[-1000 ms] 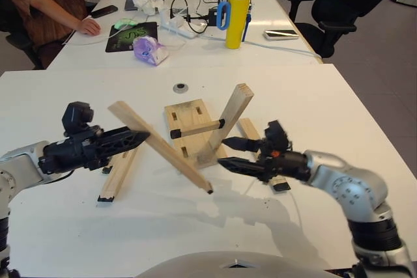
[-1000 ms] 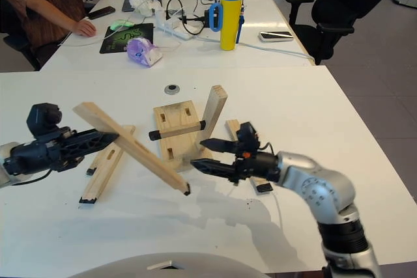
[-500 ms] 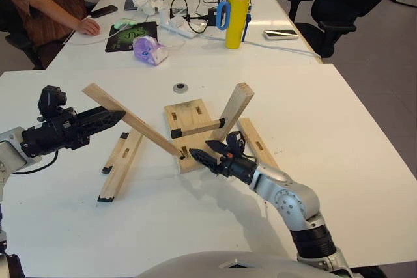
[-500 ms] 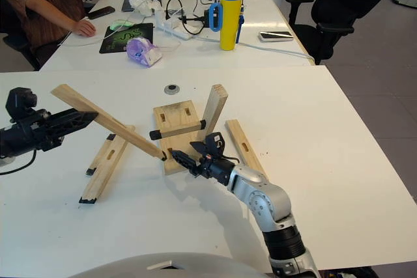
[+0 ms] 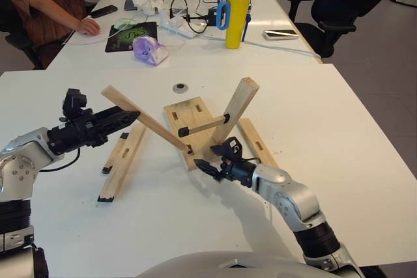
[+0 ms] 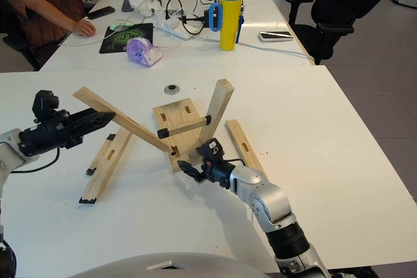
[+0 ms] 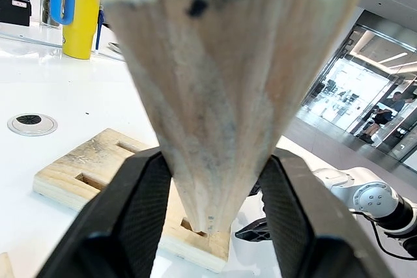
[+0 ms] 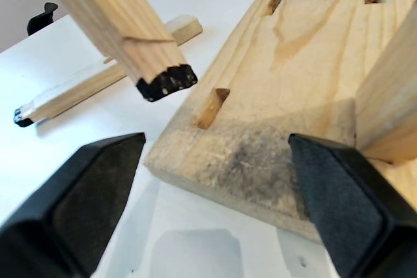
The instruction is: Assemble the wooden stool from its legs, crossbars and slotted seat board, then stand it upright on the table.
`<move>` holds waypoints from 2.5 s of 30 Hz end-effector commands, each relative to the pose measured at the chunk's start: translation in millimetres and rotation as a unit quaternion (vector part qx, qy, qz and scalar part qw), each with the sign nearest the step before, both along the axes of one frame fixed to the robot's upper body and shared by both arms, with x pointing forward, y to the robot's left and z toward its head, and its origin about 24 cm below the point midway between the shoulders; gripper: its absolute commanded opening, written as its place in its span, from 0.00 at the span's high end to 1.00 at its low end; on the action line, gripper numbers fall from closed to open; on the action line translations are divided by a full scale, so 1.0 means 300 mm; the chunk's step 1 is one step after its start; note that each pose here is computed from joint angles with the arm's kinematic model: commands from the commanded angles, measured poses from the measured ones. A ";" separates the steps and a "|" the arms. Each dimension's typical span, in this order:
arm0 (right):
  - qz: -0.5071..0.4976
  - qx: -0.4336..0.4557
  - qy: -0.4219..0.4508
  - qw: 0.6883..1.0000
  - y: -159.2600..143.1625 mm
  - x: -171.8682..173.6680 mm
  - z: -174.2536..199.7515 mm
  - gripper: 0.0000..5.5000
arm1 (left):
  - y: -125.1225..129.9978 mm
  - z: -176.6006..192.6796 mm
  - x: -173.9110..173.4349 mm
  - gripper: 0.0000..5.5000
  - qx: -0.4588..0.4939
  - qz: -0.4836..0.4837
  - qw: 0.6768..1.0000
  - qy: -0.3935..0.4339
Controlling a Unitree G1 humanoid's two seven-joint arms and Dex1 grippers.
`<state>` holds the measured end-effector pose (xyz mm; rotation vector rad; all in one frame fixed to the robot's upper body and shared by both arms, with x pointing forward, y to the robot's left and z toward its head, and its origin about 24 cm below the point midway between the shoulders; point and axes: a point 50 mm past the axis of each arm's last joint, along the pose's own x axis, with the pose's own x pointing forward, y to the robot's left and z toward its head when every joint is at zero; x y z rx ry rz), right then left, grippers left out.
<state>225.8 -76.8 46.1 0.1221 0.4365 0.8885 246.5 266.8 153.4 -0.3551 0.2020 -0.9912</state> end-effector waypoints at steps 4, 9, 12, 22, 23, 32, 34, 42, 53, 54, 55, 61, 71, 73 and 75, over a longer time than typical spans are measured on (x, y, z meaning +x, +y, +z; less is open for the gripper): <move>0.012 -0.025 0.037 0.999 0.006 -0.017 -0.044 0.26 | -0.023 -0.014 0.018 0.63 0.014 -0.021 1.000 0.002; 0.013 -0.028 0.045 0.998 0.006 -0.029 -0.052 0.26 | -0.029 -0.017 0.022 0.63 0.038 -0.031 0.999 0.002; 0.013 -0.031 0.052 0.998 0.005 -0.037 -0.058 0.26 | -0.029 -0.021 0.033 0.63 0.075 -0.029 0.997 -0.009; 0.016 -0.057 0.063 0.996 -0.003 -0.047 -0.069 0.26 | -0.110 0.077 0.049 0.63 0.183 -0.068 0.976 -0.098; 0.016 -0.058 0.063 0.996 -0.003 -0.047 -0.069 0.26 | -0.118 0.083 0.044 0.63 0.192 -0.074 0.973 -0.103; 0.001 -0.068 0.084 0.994 -0.009 -0.039 -0.083 0.26 | -0.167 -0.028 -0.023 0.63 0.251 -0.147 0.955 -0.065; 0.002 -0.070 0.086 0.994 -0.012 -0.037 -0.087 0.26 | -0.175 -0.042 -0.026 0.63 0.253 -0.149 0.954 -0.065; 0.016 -0.073 0.097 0.993 -0.008 -0.041 -0.099 0.26 | -0.210 -0.094 -0.027 0.63 0.267 -0.159 0.948 -0.066; 0.032 -0.075 0.104 0.991 0.000 -0.038 -0.117 0.26 | -0.264 -0.112 0.046 0.63 0.290 -0.153 0.942 -0.065; 0.033 -0.077 0.104 0.991 0.000 -0.037 -0.120 0.26 | -0.269 -0.115 0.050 0.63 0.288 -0.158 0.942 -0.065; 0.035 -0.078 0.105 0.991 0.001 -0.035 -0.124 0.26 | -0.273 -0.117 0.057 0.63 0.283 -0.159 0.944 -0.065; 0.036 -0.079 0.112 0.990 0.006 -0.026 -0.144 0.30 | -0.276 -0.126 0.077 0.63 0.223 -0.152 0.961 -0.053; 0.012 0.085 -0.017 0.996 0.029 0.016 0.024 0.55 | -0.274 -0.167 0.107 0.63 0.222 -0.150 0.962 -0.058; 0.003 0.142 -0.091 0.986 0.018 0.016 0.138 0.61 | -0.261 -0.160 0.115 0.63 0.227 -0.139 0.962 -0.065; -0.019 0.178 -0.149 0.973 0.008 0.016 0.243 0.68 | -0.253 -0.148 0.124 0.63 0.231 -0.131 0.961 -0.074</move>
